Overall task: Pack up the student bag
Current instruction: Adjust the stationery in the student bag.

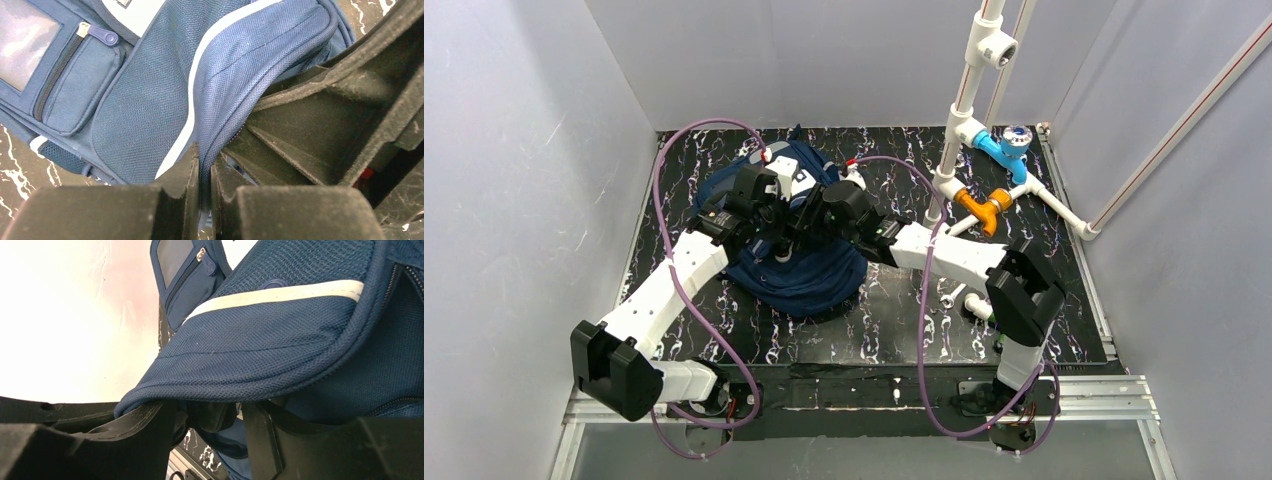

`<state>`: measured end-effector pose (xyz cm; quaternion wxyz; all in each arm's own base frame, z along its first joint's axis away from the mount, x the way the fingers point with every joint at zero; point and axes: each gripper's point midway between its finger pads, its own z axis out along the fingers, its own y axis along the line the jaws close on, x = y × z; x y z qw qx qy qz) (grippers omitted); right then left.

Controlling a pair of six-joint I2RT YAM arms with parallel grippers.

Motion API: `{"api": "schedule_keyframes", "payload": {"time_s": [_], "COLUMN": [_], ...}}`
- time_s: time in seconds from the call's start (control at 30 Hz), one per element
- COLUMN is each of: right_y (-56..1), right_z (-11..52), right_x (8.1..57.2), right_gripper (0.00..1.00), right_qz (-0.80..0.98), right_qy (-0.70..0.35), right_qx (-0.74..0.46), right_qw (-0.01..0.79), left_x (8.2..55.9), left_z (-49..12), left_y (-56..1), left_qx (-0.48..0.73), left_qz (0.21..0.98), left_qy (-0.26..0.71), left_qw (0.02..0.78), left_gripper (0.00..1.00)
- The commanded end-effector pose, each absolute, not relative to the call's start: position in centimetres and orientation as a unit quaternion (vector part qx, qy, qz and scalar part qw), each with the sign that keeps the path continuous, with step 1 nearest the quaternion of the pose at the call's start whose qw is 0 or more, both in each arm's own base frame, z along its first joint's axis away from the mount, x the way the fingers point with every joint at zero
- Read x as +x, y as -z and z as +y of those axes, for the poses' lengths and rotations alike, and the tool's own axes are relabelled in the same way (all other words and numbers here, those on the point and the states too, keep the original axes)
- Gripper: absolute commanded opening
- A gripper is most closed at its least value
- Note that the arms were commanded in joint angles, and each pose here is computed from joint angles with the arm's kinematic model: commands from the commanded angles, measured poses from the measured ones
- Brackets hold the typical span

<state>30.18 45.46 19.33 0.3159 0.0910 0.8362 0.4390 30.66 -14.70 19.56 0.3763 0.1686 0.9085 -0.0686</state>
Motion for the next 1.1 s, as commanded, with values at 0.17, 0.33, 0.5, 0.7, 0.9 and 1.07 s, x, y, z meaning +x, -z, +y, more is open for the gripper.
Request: {"api": "schedule_keyframes", "payload": {"time_s": [0.17,0.33,0.5,0.7,0.9,1.07], "right_y": [-19.8,-19.6,-20.2,-20.5,-20.5,-19.7], "right_z": [47.6,47.0,45.4,46.2,47.9,48.9], "right_x": [30.4,29.6,28.8,28.5,29.7,31.1], "right_gripper": [0.56,0.52,0.56,0.6,0.6,0.61], "right_qz": [0.836,0.84,0.83,0.824,0.819,0.826], "right_qy": [-0.441,-0.43,-0.438,-0.457,-0.465,-0.452], "right_qx": [0.12,0.12,0.12,0.104,0.108,0.11], "right_qw": [0.304,0.309,0.323,0.318,0.319,0.319], "left_x": [30.7,31.0,31.4,31.4,30.9,30.6], "left_z": [-16.4,-16.5,-15.3,-15.5,-16.6,-16.4], "left_y": [-25.9,-25.8,-25.8,-25.9,-26.0,-25.8], "left_qx": [0.168,0.173,0.16,0.158,0.17,0.181], "left_qz": [0.864,0.865,0.867,0.866,0.861,0.858], "left_qy": [0.129,0.125,0.095,0.101,0.131,0.129], "left_qw": [0.457,0.455,0.461,0.464,0.461,0.463], "left_gripper": [0.0,0.0,0.0,0.0,0.0,0.0]}}
